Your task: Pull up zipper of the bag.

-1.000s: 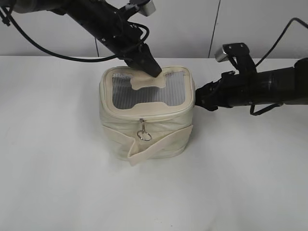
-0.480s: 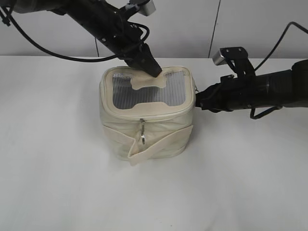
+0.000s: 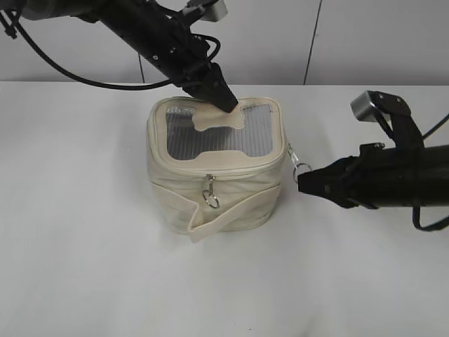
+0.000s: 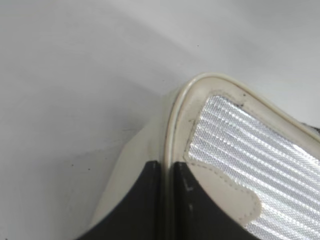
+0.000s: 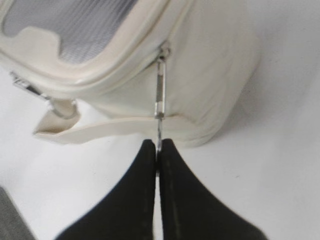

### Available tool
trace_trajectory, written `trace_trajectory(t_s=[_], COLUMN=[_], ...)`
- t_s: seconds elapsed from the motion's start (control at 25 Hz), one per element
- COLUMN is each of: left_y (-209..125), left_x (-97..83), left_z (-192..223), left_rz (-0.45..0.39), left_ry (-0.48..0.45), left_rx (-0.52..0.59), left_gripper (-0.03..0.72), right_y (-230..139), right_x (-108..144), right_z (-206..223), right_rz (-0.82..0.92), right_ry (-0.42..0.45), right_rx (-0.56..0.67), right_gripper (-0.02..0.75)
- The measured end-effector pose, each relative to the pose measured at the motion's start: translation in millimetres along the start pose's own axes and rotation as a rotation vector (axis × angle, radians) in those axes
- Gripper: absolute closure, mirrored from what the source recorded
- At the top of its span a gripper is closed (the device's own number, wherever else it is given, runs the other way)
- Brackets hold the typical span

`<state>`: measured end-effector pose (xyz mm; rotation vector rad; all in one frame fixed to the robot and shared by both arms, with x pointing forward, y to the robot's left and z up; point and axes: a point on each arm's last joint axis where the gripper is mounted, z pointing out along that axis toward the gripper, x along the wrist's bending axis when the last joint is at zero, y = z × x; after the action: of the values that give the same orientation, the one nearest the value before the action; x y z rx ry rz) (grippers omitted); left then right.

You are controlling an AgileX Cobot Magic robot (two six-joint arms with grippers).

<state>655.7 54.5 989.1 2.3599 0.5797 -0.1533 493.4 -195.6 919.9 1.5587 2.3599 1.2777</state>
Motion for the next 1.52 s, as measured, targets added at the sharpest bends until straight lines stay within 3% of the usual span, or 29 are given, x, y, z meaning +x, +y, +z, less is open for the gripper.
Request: trace_trajectory(t_s=[0.28,0.52,0.72,0.84,0.96,1.04,1.12,1.32,1.52], left_y=[1.8,5.6,6.0,7.1,10.6,13.2,20.3,32.5,-1.4], left_x=[-2.7,-8.8,-9.2,-8.7,-7.7,-10.0,-16.7,-44.9,-91.7], left_z=[1.8,6.6,7.3,7.2,5.0,-0.6,-14.7,-62.4,-102.4], left_rz=[-0.105,-0.102,-0.132,-0.149,-0.172,-0.175,-0.163,-0.157,-0.205], left_ry=[0.006,0.029,0.036,0.041,0.054,0.058,0.067,0.076,0.113], left_rx=[0.001,0.009,0.01,-0.001,-0.037,-0.046,-0.072,-0.128,-0.138], left_gripper=[0.636,0.636,0.629,0.533,0.367,0.34,0.375,0.418,0.433], right_y=[-23.7,-3.7,-0.5,-3.6,-10.2,-7.8,-1.4,3.4,-20.3], right_x=[49.6,100.0,105.2,104.1,106.1,105.8,108.0,111.2,110.4], right_z=[0.9,38.0,58.6,56.5,45.2,31.3,12.2,-41.7,-103.3], right_rz=[-0.017,-0.084,-0.019,0.007,-0.019,-0.047,-0.055,-0.055,-0.096], right_ry=[0.175,0.237,0.231,0.233,0.256,0.223,0.177,0.028,-0.071], right_rx=[0.094,0.105,0.161,0.221,0.331,0.365,0.366,0.334,0.318], right_gripper=[0.729,0.724,0.713,0.608,0.394,0.297,0.258,0.24,0.239])
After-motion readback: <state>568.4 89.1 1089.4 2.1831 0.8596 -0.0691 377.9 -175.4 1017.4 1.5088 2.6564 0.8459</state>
